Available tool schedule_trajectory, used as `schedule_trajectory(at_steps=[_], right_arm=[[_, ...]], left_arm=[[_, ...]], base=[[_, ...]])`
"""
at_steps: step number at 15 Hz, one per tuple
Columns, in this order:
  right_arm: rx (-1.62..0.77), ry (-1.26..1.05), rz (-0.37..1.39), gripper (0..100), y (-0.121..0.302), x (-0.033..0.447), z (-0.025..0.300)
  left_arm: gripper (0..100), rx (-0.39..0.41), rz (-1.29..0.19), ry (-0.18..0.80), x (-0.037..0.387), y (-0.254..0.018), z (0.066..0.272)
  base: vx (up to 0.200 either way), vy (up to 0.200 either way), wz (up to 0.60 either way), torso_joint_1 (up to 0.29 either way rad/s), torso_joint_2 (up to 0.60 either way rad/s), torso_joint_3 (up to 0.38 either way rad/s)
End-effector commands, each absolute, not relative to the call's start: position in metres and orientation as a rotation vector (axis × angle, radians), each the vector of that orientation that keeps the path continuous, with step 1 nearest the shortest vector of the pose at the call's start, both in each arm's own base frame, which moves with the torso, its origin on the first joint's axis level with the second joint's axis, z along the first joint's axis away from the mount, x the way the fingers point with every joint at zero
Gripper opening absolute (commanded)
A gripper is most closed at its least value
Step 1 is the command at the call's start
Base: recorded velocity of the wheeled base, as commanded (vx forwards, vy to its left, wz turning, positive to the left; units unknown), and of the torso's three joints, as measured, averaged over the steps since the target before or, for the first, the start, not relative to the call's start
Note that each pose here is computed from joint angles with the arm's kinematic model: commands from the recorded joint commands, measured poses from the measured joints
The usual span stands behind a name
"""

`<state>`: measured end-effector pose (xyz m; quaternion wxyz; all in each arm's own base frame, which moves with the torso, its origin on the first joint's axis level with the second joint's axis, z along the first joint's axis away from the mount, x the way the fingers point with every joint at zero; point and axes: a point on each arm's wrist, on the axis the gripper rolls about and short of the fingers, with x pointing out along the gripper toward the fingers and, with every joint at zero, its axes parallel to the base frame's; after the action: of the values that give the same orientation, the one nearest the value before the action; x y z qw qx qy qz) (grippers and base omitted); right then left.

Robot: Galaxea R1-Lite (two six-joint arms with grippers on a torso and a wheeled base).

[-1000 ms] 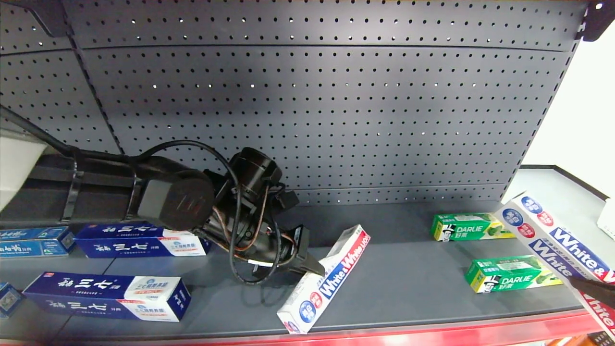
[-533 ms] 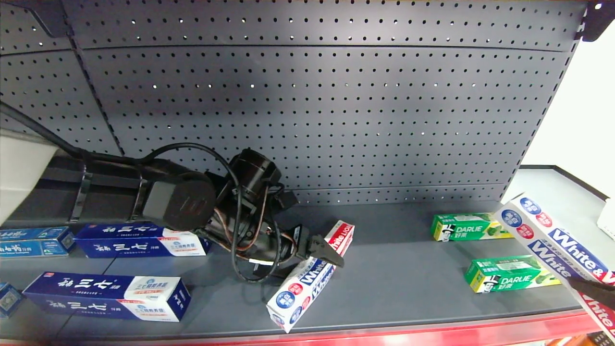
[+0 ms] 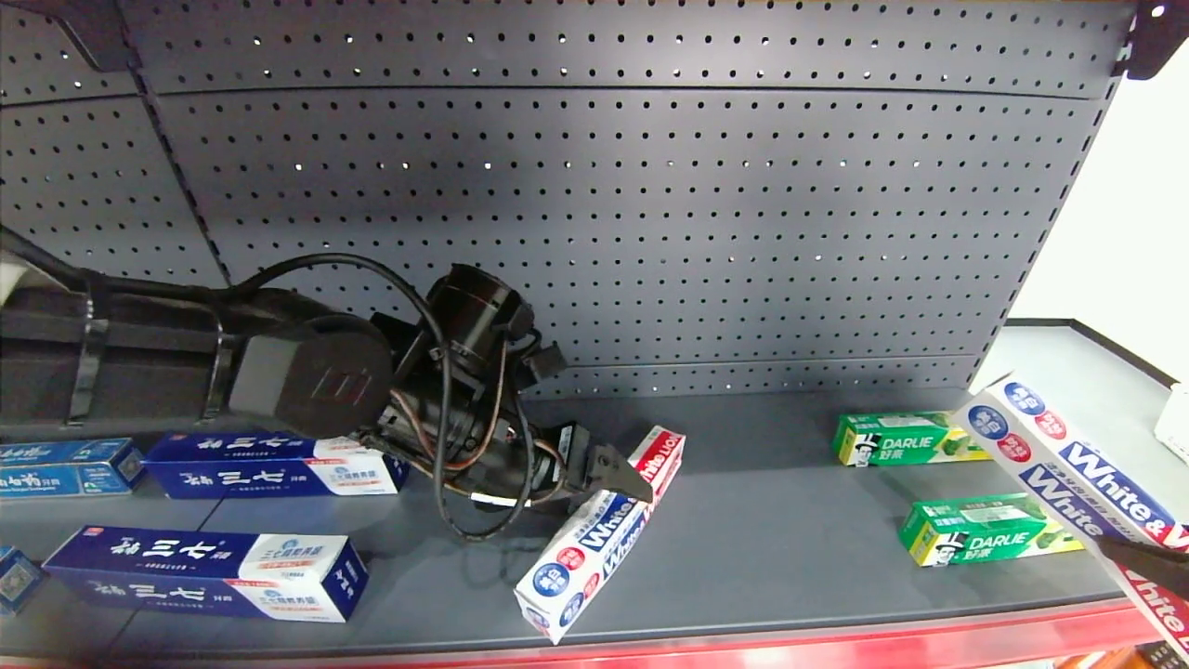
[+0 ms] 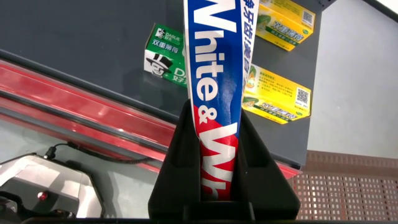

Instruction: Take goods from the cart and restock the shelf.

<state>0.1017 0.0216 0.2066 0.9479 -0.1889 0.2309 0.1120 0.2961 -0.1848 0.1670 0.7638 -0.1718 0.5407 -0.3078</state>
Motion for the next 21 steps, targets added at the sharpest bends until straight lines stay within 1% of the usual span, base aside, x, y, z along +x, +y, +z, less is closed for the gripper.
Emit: schedule_trajectory(at_steps=[1, 4, 5, 8, 9, 12, 13, 14, 15, 16, 18, 21], right_arm=[[-0.385, 0.469, 0.228, 0, 0.022, 0.102, 0.207], [-0.386, 0.468, 0.229, 0, 0.022, 0.102, 0.207], [-0.385, 0.464, 0.229, 0, 0.022, 0.103, 0.209], [-0.386, 0.465, 0.227, 0, 0.022, 0.103, 0.209], [-0.386, 0.465, 0.227, 0, 0.022, 0.103, 0.209], [-0.385, 0.46, 0.225, 0, 0.022, 0.102, 0.21], [-0.385, 0.462, 0.226, 0, 0.022, 0.102, 0.209], [-0.385, 0.46, 0.225, 0, 0.022, 0.102, 0.209], [-0.385, 0.46, 0.225, 0, 0.022, 0.102, 0.209], [-0.385, 0.46, 0.225, 0, 0.022, 0.102, 0.209], [-0.384, 0.461, 0.224, 0, 0.022, 0.102, 0.209], [-0.385, 0.46, 0.225, 0, 0.022, 0.102, 0.209]], left_arm=[[100, -0.346, -0.68, 1.135, 0.288, -0.185, 0.178], [100, -0.219, -0.655, 1.058, 0.278, -0.192, 0.185], [100, -0.181, -0.638, 1.044, 0.275, -0.196, 0.184], [100, -0.093, -0.603, 1.005, 0.263, -0.212, 0.185], [100, -0.085, -0.602, 1.001, 0.262, -0.214, 0.185], [100, -0.025, -0.571, 0.974, 0.251, -0.226, 0.185], [100, 0.005, -0.537, 0.952, 0.25, -0.228, 0.184], [100, 0.062, -0.509, 0.941, 0.251, -0.228, 0.179], [100, 0.138, -0.5, 0.934, 0.251, -0.225, 0.173], [100, 0.197, -0.517, 0.943, 0.249, -0.222, 0.167], [100, 0.214, -0.519, 0.942, 0.251, -0.223, 0.164], [100, 0.208, -0.523, 0.927, 0.259, -0.23, 0.165]], base=[[0.0, 0.0, 0.0, 0.0, 0.0, 0.0], [0.0, 0.0, 0.0, 0.0, 0.0, 0.0], [0.0, 0.0, 0.0, 0.0, 0.0, 0.0], [0.0, 0.0, 0.0, 0.0, 0.0, 0.0], [0.0, 0.0, 0.0, 0.0, 0.0, 0.0], [0.0, 0.0, 0.0, 0.0, 0.0, 0.0], [0.0, 0.0, 0.0, 0.0, 0.0, 0.0], [0.0, 0.0, 0.0, 0.0, 0.0, 0.0], [0.0, 0.0, 0.0, 0.0, 0.0, 0.0], [0.0, 0.0, 0.0, 0.0, 0.0, 0.0], [0.0, 0.0, 0.0, 0.0, 0.0, 0.0], [0.0, 0.0, 0.0, 0.0, 0.0, 0.0]])
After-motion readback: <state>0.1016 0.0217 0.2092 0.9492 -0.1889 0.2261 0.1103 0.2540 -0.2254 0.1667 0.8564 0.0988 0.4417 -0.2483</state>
